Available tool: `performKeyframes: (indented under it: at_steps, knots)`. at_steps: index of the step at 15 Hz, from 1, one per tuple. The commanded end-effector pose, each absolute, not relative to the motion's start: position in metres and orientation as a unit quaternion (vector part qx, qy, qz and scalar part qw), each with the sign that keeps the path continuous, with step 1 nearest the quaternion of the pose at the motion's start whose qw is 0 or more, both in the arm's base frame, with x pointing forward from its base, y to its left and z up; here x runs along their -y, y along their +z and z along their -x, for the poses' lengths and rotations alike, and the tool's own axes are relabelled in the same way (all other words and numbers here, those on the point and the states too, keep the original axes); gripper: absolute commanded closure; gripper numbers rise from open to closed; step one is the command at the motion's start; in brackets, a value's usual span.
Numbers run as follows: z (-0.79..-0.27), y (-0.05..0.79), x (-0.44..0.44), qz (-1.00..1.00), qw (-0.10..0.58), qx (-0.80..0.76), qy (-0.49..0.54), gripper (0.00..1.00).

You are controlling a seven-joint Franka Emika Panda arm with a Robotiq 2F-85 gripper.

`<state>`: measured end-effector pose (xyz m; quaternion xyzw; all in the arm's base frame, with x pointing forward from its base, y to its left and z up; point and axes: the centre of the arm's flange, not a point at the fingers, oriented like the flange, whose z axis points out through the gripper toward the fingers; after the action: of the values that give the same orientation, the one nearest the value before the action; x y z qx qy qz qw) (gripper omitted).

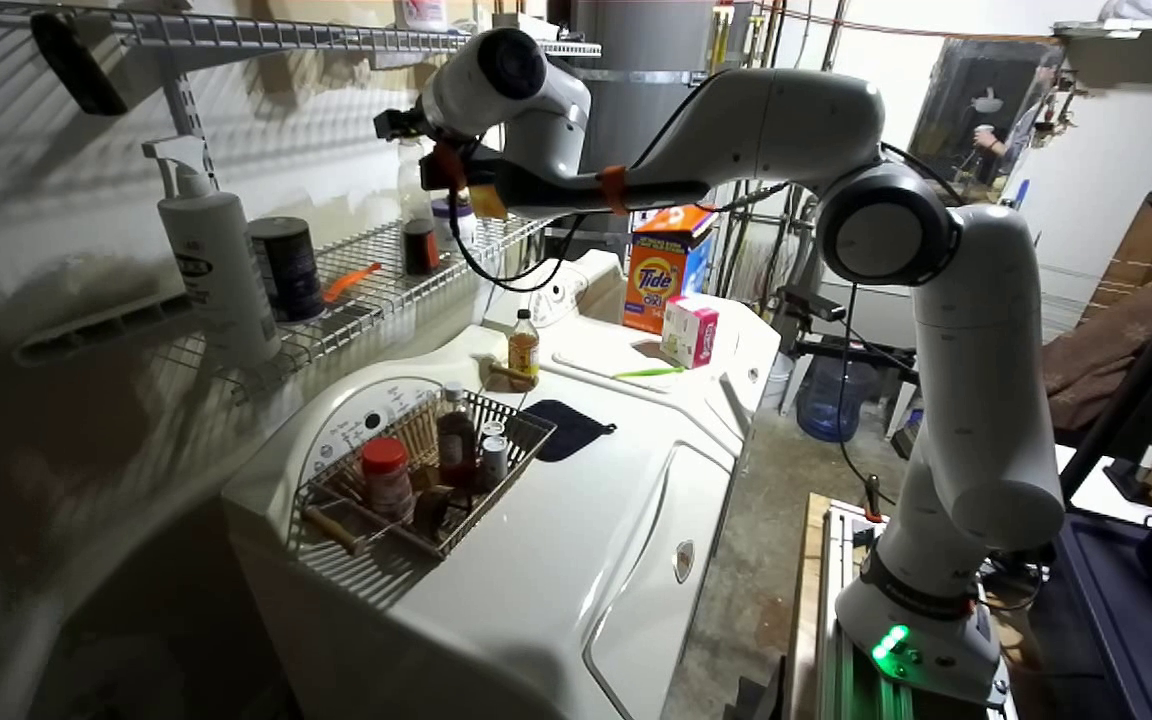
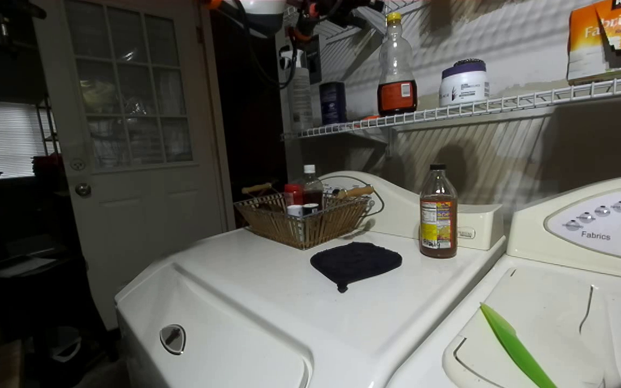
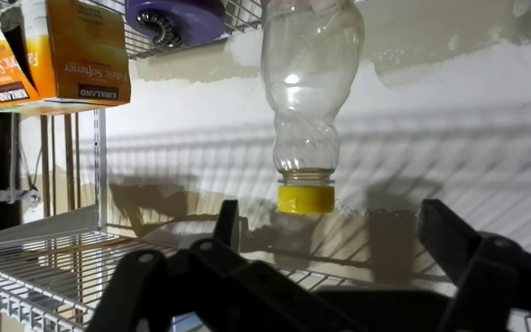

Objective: Remove the transparent bottle from the bottom shelf

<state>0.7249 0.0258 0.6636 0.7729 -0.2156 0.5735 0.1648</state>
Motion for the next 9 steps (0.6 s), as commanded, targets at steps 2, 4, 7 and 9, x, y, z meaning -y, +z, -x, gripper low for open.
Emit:
performKeyframes:
  at_steps: [2,4,7,9]
  knots:
    - [-0.752,0.656,-0.028,-0.736,0.178,0.227,0.612,0.00]
    - [-0.759,0.649,-0.027,-0.725,0.179,0.226,0.625,0.00]
    - [-0.767,0.638,-0.026,-0.715,0.190,0.223,0.635,0.00]
    - [-0.772,0.633,-0.024,-0.708,0.198,0.222,0.641,0.00]
